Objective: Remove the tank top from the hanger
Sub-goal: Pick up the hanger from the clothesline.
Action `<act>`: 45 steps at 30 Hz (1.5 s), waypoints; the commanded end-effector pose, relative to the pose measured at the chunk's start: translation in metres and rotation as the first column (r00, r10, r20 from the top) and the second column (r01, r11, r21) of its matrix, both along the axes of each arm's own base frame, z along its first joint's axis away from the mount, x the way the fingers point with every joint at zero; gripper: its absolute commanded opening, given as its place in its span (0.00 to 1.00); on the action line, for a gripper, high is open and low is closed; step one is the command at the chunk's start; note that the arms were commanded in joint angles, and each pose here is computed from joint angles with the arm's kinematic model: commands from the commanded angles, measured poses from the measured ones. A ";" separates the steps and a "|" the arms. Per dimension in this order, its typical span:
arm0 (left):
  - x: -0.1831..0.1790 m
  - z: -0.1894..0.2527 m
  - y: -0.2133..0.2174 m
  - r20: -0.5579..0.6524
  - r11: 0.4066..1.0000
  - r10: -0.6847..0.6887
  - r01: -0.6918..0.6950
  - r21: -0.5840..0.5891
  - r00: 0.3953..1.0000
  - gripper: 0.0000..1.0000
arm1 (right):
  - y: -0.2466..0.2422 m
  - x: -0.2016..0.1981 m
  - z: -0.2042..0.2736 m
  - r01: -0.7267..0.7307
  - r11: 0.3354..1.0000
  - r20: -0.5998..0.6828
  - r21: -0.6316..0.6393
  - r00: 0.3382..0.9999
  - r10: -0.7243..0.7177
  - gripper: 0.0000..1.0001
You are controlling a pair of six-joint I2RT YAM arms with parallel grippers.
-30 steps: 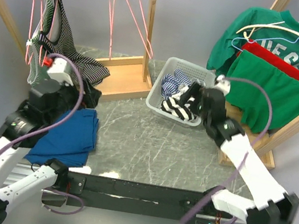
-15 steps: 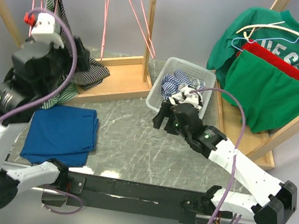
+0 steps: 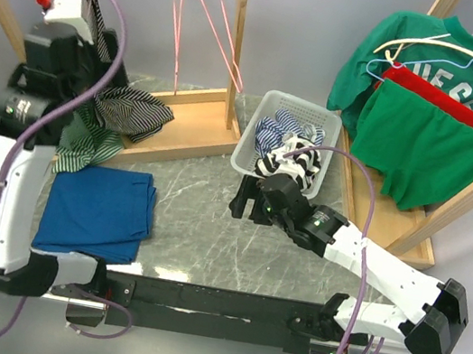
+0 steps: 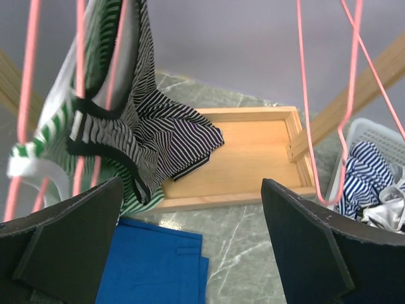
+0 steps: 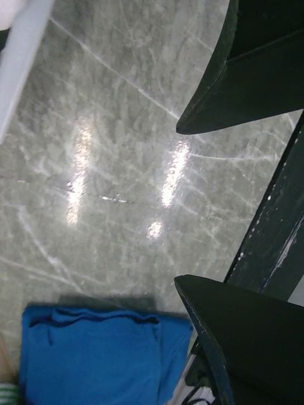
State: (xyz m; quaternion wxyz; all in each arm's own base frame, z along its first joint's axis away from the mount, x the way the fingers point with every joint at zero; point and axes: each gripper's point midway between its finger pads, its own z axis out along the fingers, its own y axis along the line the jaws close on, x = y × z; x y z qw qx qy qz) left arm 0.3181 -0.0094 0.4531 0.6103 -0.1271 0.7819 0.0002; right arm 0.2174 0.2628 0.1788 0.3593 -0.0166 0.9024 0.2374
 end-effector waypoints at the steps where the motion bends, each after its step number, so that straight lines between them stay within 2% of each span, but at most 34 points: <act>1: 0.005 0.018 0.006 0.022 0.998 -0.061 0.062 -0.029 0.998 0.96 | 0.000 -0.004 0.001 -0.002 1.000 0.010 0.029 1.000 0.001 1.00; 6: 0.011 0.015 0.017 0.020 0.998 -0.040 0.041 -0.048 0.999 0.96 | -0.003 -0.005 -0.004 -0.004 1.000 0.010 0.010 1.000 0.004 1.00; 14: 0.014 0.002 0.054 0.000 0.993 0.119 -0.119 -0.024 0.993 0.97 | 0.004 -0.005 -0.012 -0.032 0.999 -0.013 -0.009 0.999 0.032 1.00; 32: 0.036 -0.023 0.077 -0.008 0.977 0.214 -0.214 0.012 0.977 0.99 | 0.005 -0.006 -0.017 -0.046 0.999 -0.030 -0.027 0.999 0.045 1.00; 38: 0.052 -0.022 0.081 -0.009 0.979 0.205 -0.205 0.009 0.979 0.84 | 0.006 -0.006 -0.021 -0.049 0.998 -0.038 -0.034 0.998 0.048 1.00; 39: 0.054 -0.021 0.081 0.000 0.979 0.204 -0.204 0.005 0.979 0.75 | 0.006 -0.006 -0.022 -0.050 0.998 -0.040 -0.035 0.998 0.049 1.00; 43: 0.058 -0.024 0.083 -0.010 0.980 0.201 -0.201 0.005 0.980 0.54 | 0.005 -0.007 -0.024 -0.048 0.998 -0.042 -0.037 0.998 0.046 1.00; 45: 0.060 -0.028 0.083 -0.022 0.980 0.199 -0.199 0.007 0.980 0.51 | 0.005 -0.007 -0.025 -0.047 0.998 -0.044 -0.041 0.998 0.045 1.00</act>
